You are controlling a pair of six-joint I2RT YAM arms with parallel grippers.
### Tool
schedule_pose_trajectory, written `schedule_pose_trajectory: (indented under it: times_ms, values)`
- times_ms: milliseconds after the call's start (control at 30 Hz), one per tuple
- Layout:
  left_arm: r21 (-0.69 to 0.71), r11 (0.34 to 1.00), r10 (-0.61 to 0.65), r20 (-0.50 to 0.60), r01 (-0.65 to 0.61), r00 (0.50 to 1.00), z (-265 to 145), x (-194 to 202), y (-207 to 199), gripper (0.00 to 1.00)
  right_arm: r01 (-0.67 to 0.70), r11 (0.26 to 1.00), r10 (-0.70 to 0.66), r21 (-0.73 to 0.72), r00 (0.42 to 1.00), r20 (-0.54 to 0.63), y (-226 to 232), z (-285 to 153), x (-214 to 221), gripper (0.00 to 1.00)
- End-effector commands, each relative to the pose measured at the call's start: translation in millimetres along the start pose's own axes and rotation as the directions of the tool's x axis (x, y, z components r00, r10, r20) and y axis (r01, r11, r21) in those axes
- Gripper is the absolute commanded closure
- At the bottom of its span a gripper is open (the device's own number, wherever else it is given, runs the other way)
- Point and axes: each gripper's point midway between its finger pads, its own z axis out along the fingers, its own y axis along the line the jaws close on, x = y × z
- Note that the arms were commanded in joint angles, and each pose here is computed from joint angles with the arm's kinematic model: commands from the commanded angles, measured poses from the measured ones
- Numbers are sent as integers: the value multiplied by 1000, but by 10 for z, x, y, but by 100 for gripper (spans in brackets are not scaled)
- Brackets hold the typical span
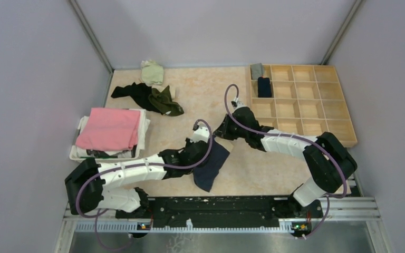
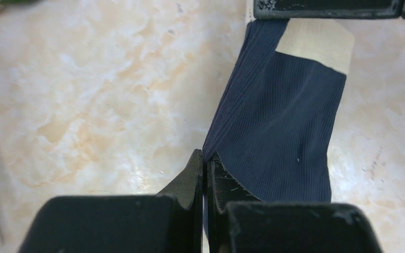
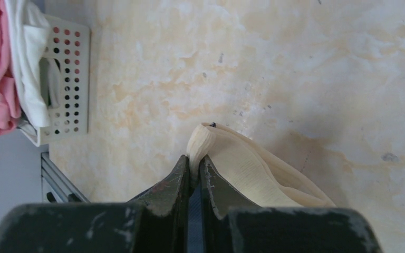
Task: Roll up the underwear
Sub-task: Fold the underwear at the center of the board.
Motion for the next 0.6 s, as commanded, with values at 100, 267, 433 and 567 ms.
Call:
schedule_pose_trajectory:
  times_ms: [100,267,433,567]
  values:
    - [-218,967,129,-29,-133,991,-24,-48,379,100,3,996,9,-93,992,124,260,-34,-410,100]
    - [-205,967,141,-60,-150,988,-6,106,366,100,3,997,6,-72,991,132,110,-71,-326,100]
    - [-178,970,153,-76,-165,985,2,205,286,100,-8,998,17,-69,992,128,0,-95,-238,100]
    - [-144,974,165,-85,-176,983,17,265,153,100,-9,997,18,-74,993,115,-47,-108,-153,100]
